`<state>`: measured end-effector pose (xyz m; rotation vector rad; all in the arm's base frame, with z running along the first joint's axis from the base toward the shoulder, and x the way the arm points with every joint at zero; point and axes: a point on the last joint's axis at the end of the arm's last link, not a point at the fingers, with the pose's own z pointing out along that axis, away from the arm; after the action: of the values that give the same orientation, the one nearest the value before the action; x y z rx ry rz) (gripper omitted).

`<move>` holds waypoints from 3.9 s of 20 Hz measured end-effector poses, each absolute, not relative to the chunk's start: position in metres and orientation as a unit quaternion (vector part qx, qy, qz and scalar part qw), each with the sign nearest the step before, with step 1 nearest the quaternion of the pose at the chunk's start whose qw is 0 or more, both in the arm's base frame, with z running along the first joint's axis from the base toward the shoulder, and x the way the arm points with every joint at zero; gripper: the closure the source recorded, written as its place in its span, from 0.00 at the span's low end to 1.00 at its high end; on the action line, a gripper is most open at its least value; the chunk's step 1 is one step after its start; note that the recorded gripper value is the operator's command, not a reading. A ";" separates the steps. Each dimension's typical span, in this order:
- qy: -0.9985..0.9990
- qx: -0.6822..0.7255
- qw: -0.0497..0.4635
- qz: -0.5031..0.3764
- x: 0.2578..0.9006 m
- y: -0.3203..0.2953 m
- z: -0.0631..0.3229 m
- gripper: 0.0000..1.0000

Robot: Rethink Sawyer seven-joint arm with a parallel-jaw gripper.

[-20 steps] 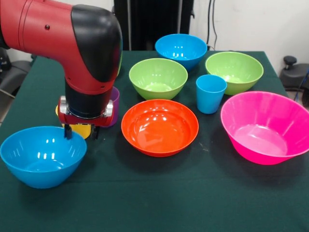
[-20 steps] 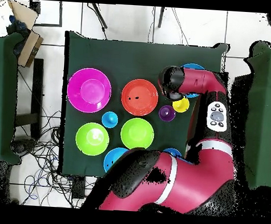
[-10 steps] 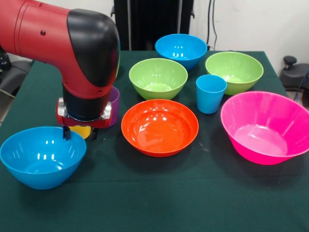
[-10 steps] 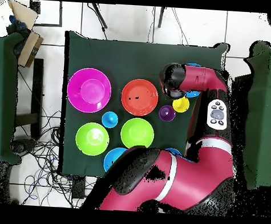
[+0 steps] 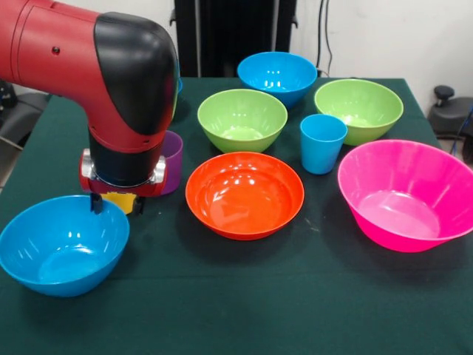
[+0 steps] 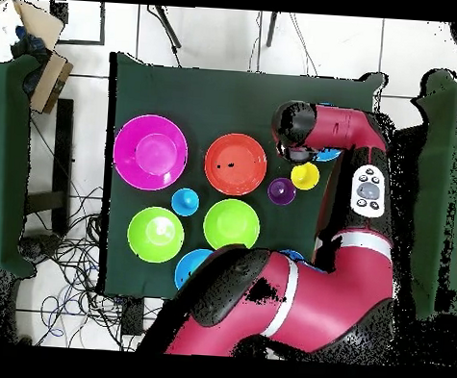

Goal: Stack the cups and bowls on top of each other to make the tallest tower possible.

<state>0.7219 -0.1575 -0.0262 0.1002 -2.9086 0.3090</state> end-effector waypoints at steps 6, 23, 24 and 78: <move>-0.987 0.028 0.118 0.106 0.727 -0.162 -0.022 0.00; -0.986 0.027 0.123 0.107 0.728 -0.163 -0.020 0.00; -0.986 0.027 0.123 0.107 0.728 -0.162 -0.020 0.00; -0.985 0.095 0.102 0.101 0.700 -0.082 -0.060 0.00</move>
<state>0.7002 -0.0815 -0.0599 0.2808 -2.9087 0.2971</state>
